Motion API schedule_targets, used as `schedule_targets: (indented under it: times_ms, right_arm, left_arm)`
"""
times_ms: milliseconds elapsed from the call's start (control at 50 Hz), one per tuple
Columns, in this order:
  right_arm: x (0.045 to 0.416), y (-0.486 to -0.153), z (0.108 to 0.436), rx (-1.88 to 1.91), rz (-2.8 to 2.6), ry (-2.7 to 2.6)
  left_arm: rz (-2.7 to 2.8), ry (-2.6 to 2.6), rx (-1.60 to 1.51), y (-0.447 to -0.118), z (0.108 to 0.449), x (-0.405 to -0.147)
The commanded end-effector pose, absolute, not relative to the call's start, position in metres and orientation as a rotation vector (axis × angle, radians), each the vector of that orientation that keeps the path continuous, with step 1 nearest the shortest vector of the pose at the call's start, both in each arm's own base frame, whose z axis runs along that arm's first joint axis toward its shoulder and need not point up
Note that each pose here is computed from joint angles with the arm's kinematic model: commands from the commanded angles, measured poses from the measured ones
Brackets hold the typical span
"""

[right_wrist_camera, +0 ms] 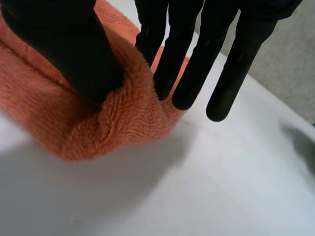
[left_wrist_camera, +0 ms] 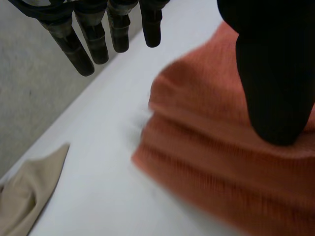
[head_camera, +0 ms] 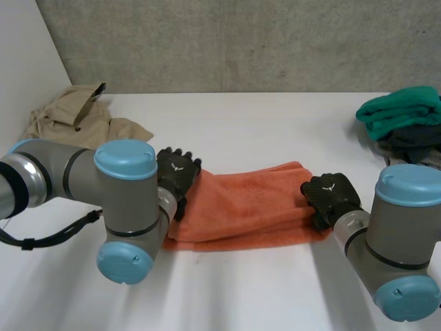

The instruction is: Fold the laundry.

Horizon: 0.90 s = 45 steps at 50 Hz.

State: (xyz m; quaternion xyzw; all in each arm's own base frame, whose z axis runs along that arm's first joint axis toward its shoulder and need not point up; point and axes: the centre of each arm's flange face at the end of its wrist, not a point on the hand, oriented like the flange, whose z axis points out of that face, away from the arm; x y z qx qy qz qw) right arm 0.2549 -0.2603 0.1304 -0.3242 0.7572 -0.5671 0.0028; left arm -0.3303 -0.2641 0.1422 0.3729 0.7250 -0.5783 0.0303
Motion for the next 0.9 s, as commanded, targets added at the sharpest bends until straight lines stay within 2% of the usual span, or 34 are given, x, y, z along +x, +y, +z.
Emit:
schedule_targets:
  times_ms: [20, 160, 200, 240, 260, 320, 340, 380, 400, 460, 500, 600, 680, 700, 760, 820, 900]
  right_arm:
    - [0.246, -0.266, 0.143, -1.196, -1.895, 2.362]
    - [0.228, -0.279, 0.173, -1.619, -2.035, 2.344]
    - [0.234, -0.282, 0.181, -1.715, -2.092, 2.281]
    - [0.258, -0.275, 0.189, -1.866, -2.167, 2.097]
    - [0.28, -0.267, 0.193, -1.935, -2.222, 1.929]
    - [0.316, -0.244, 0.194, -1.991, -2.259, 1.667]
    - [0.339, -0.221, 0.186, -2.016, -2.225, 1.498]
    - [0.36, -0.194, 0.173, -2.045, -2.153, 1.333]
    - [0.373, -0.164, 0.155, -2.086, -2.048, 1.186]
    - [0.377, -0.127, 0.125, -2.139, -1.865, 1.054]
    - [0.375, -0.12, 0.121, -2.139, -1.829, 1.014]
    - [0.371, -0.14, 0.143, -1.996, -1.936, 1.088]
    - [0.357, -0.175, 0.164, -1.686, -1.975, 1.4]
    - [0.348, -0.19, 0.177, -1.492, -1.992, 1.547]
    - [0.33, -0.207, 0.204, -1.144, -1.974, 1.742]
    - [0.312, -0.224, 0.215, -0.898, -1.875, 1.907]
    - [0.302, -0.241, 0.21, -0.801, -1.699, 2.068]
  left_arm:
    - [-1.697, 2.262, 1.102, -0.249, 0.155, -0.315]
    - [-1.784, 2.298, 1.028, -0.233, 0.19, -0.296]
    - [-1.814, 2.307, 1.008, -0.232, 0.197, -0.291]
    - [-1.852, 2.316, 0.978, -0.234, 0.207, -0.284]
    - [-1.87, 2.319, 0.962, -0.236, 0.211, -0.281]
    - [-1.89, 2.324, 0.929, -0.239, 0.217, -0.277]
    - [-1.899, 2.33, 0.906, -0.242, 0.22, -0.273]
    - [-1.898, 2.337, 0.884, -0.245, 0.22, -0.27]
    - [-1.895, 2.351, 0.86, -0.247, 0.22, -0.267]
    - [-1.876, 2.381, 0.832, -0.248, 0.218, -0.263]
    - [-1.858, 2.412, 0.814, -0.247, 0.215, -0.26]
    - [-1.891, 2.441, 0.826, -0.247, 0.215, -0.264]
    - [-1.979, 2.432, 0.867, -0.25, 0.222, -0.275]
    - [-2.026, 2.419, 0.883, -0.251, 0.225, -0.283]
    - [-2.112, 2.402, 0.924, -0.25, 0.23, -0.301]
    - [-2.169, 2.392, 0.975, -0.246, 0.229, -0.321]
    - [-2.198, 2.403, 1.061, -0.236, 0.225, -0.346]
